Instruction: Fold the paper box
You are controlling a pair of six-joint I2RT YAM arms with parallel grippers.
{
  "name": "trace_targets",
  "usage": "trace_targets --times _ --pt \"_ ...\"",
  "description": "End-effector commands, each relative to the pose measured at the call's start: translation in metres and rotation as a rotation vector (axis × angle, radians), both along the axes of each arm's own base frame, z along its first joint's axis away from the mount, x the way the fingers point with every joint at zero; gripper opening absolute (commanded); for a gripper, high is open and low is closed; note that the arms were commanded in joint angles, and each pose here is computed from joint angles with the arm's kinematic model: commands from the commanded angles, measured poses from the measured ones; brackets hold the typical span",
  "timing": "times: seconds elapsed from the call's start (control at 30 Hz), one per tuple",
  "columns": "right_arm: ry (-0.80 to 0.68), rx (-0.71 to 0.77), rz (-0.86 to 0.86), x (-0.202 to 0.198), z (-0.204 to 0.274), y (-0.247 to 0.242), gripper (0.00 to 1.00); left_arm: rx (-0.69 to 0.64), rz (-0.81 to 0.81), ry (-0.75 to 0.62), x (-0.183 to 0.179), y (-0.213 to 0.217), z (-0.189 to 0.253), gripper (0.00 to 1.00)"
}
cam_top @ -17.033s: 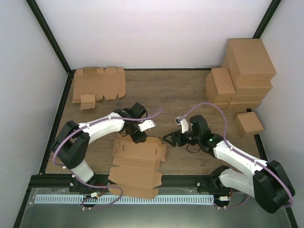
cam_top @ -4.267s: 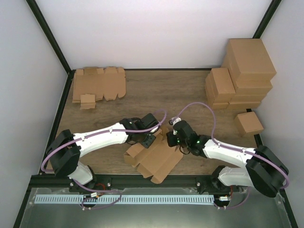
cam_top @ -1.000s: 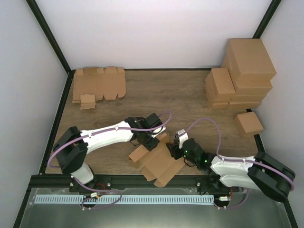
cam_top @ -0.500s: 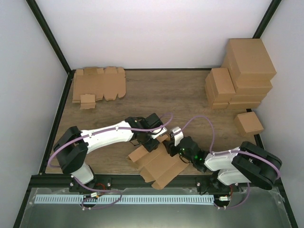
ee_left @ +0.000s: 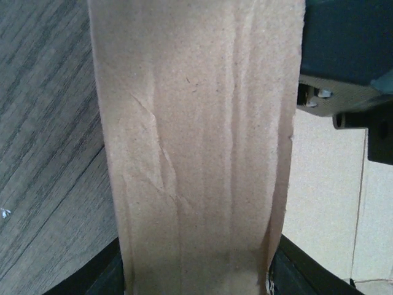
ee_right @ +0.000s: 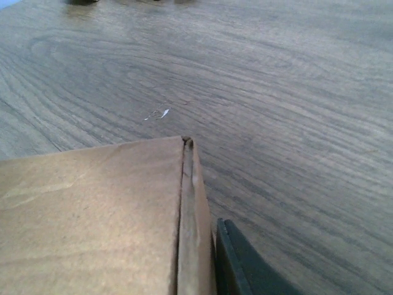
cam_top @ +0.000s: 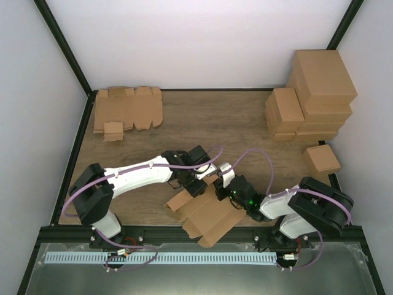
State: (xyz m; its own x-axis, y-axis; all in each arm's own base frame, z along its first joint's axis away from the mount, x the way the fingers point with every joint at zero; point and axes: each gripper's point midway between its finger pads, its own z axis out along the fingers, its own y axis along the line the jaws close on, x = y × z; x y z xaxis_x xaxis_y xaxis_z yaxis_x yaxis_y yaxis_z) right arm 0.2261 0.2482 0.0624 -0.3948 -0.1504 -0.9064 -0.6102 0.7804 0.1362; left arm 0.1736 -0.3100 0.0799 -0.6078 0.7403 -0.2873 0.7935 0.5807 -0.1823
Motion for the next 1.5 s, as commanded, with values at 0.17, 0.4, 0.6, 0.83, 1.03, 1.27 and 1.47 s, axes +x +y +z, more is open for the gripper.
trace_targets --times 0.17,0.4,0.6,0.83,1.03,1.27,1.47 --pt "-0.046 0.019 -0.123 0.022 0.012 -0.003 0.02 -0.067 -0.013 0.058 -0.007 -0.018 0.011 0.48" --pt "-0.024 0.004 -0.158 0.023 0.005 -0.008 0.06 -0.070 0.008 0.075 -0.004 -0.018 0.010 0.48" --pt "-0.004 0.023 -0.127 0.014 0.003 -0.010 0.31 -0.032 0.042 0.059 0.005 -0.010 0.004 0.48" --pt "0.026 0.017 -0.113 0.007 -0.003 -0.013 0.33 -0.033 0.045 0.046 0.009 -0.011 0.007 0.48" --pt "0.056 0.017 -0.106 -0.002 -0.012 -0.016 0.41 -0.024 0.039 0.041 0.011 -0.010 0.006 0.48" --pt "0.032 0.001 -0.156 0.006 -0.008 -0.021 0.10 -0.031 0.022 0.055 0.007 -0.011 0.007 0.48" --pt "0.008 -0.004 -0.151 0.013 -0.001 -0.013 0.01 -0.069 0.012 0.073 0.002 -0.015 0.015 0.52"
